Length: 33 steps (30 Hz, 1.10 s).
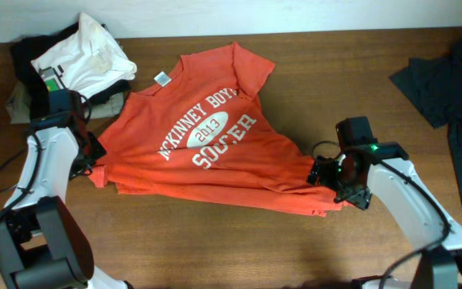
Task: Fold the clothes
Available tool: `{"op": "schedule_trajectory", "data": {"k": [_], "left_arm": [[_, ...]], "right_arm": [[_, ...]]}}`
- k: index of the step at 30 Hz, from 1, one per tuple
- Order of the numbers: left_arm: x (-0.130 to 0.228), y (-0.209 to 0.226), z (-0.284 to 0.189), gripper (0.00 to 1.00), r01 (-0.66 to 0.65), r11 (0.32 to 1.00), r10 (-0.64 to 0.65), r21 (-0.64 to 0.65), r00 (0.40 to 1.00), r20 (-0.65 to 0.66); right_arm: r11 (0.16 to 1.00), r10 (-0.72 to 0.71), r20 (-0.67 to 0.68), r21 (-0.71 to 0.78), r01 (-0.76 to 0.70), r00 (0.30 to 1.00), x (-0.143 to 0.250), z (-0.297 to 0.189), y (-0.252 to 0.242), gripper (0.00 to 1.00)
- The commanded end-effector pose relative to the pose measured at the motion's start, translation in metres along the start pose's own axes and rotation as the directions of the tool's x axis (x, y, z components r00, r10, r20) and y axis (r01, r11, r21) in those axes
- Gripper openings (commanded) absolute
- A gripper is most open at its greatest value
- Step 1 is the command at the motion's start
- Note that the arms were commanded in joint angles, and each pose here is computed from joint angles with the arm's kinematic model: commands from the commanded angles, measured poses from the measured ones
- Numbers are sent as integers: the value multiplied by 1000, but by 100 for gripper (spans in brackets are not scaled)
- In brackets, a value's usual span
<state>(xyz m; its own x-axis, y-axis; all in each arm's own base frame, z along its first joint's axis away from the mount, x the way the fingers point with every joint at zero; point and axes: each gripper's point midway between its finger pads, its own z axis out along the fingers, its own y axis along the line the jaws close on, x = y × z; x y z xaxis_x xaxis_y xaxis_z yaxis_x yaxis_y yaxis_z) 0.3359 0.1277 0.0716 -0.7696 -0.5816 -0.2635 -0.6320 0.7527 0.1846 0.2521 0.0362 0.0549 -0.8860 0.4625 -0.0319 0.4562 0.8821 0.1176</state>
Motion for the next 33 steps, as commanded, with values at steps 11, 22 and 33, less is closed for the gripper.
{"op": "schedule_trajectory", "data": {"k": [11, 22, 33], "left_arm": [[1, 16, -5, 1, 127, 992, -125, 28, 991, -51], [1, 16, -5, 2, 127, 991, -125, 29, 991, -50], [1, 16, -5, 3, 127, 991, -125, 32, 991, -51]], "right_arm": [[971, -232, -235, -105, 213, 944, 62, 33, -1, 82], [982, -158, -225, 63, 176, 961, 43, 67, -22, 62], [988, -106, -212, 91, 127, 972, 41, 67, -24, 10]]}}
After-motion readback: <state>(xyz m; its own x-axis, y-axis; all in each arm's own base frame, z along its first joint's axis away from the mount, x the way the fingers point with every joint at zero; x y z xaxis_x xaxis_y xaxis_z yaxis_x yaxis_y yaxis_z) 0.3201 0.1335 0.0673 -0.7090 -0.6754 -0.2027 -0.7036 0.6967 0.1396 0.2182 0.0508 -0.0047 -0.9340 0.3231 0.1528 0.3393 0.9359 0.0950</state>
